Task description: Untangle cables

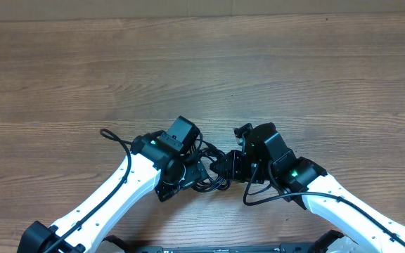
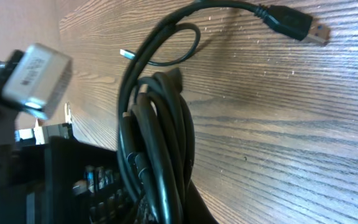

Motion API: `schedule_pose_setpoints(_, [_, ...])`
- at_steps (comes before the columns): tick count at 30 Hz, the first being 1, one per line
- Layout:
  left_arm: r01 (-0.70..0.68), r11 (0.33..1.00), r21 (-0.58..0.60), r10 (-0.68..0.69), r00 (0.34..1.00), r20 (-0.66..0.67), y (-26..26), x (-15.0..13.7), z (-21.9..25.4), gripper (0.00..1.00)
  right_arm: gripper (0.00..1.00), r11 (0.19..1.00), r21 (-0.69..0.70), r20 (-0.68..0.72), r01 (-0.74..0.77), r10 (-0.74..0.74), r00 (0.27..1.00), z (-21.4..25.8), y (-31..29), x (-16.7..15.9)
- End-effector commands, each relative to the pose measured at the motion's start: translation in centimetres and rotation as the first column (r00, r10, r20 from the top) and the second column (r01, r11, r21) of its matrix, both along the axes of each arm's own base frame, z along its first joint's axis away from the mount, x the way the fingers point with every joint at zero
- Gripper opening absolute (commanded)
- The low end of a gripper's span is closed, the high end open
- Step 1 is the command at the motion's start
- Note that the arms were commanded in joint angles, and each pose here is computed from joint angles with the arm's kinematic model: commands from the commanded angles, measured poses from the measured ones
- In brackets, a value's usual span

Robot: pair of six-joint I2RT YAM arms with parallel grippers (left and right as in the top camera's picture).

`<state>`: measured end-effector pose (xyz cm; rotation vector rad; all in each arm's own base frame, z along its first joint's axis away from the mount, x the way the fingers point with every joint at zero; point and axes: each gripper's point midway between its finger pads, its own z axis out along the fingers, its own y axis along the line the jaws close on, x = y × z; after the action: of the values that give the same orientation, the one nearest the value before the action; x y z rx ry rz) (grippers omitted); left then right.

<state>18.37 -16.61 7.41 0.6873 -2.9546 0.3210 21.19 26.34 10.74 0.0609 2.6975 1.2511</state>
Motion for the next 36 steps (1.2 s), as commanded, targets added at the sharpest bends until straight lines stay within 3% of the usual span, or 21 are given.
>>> schedule_pose_setpoints(1, [-0.046,0.999,0.011,0.047,0.999,-0.027,0.2,-0.7,-1.5,0.82,0.04,1.000,0.022,0.017,-0.006,0.005,1.000,0.8,0.3,0.2])
schedule_pose_setpoints(3, [-0.055,0.998,-0.041,0.055,0.998,-0.017,-0.7,-0.4,-1.9,0.78,0.04,1.000,0.024,0.011,0.000,0.000,1.000,0.8,0.3,0.2])
schedule_pose_setpoints(10, [-0.083,0.975,-0.204,0.098,0.993,0.062,-3.9,1.7,-2.5,0.46,0.04,0.998,0.040,-0.056,0.058,-0.056,0.997,0.9,0.3,0.3])
schedule_pose_setpoints(16, [-0.094,0.967,-0.235,0.122,0.987,0.105,-4.3,3.0,-2.2,0.04,0.04,0.996,0.046,-0.079,0.079,-0.075,0.994,0.9,0.3,0.3])
schedule_pose_setpoints(23, [-0.085,0.947,-0.310,0.126,0.985,0.116,-2.7,4.9,-0.8,0.04,0.05,0.999,0.035,-0.025,0.034,-0.033,0.999,0.9,0.3,0.3])
schedule_pose_setpoints(25, [-0.089,0.929,-0.360,0.140,0.983,0.119,-1.7,5.8,0.3,0.04,0.10,1.000,0.021,0.023,-0.007,0.006,1.000,0.8,0.3,0.3])
schedule_pose_setpoints(36, [-0.307,0.823,-0.477,0.333,0.942,-0.032,3.8,7.0,1.8,0.04,0.16,0.991,-0.116,0.015,0.064,-0.063,0.998,-1.4,-2.3,0.9])
